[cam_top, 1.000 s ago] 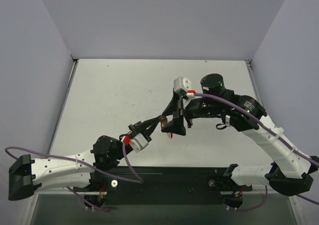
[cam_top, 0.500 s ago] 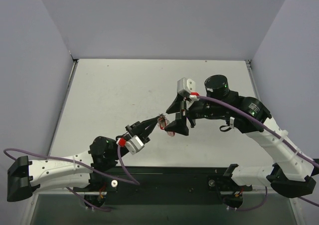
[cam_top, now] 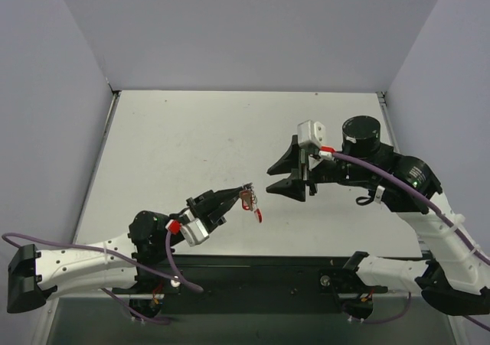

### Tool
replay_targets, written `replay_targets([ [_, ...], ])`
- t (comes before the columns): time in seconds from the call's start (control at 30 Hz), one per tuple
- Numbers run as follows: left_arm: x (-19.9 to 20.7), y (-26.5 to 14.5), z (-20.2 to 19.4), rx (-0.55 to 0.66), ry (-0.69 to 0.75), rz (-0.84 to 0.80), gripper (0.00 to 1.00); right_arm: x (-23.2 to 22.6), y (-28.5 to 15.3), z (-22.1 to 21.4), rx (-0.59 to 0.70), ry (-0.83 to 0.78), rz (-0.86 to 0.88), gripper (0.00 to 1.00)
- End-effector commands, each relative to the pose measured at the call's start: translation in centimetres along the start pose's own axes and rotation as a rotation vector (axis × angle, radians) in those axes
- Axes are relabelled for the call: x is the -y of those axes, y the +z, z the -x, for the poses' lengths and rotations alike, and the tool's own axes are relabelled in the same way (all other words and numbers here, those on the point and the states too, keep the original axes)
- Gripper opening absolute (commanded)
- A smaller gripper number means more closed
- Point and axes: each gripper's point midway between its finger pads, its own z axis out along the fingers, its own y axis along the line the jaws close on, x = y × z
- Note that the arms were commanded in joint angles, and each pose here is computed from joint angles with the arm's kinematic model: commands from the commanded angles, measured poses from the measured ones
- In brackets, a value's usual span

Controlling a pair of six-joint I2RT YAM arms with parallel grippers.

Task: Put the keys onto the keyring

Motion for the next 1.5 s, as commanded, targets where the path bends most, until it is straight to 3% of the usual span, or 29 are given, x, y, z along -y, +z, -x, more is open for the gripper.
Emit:
replay_targets([
  [0.0,0.2,0.1,2.9,0.102,-0.053,-0.036,0.00,-1.1,1.2,0.3,0.027,-0.020,0.112,0.39],
  [0.4,1.2,0.4,4.1,0.142,-0.126,-0.091,0.00,-2.8,1.9,0.7,0.057,-0.025,0.175,0.24],
  [0.83,0.7,0.8,4.1,0.156,-0.155,-0.053,0.00,-3.9,2.0,0.4,0.065,-0.034,0.215,0.28],
  [1.03,0.7,1.1,4.2,0.160,-0.161,-0.053,0.00,-4.2,2.3,0.4,0.068,-0.028,0.232,0.21],
  [1.47,-0.1,1.1,5.1,0.191,-0.182,-0.020,0.00,-4.2,2.7,0.0,0.061,-0.024,0.237,0.19],
])
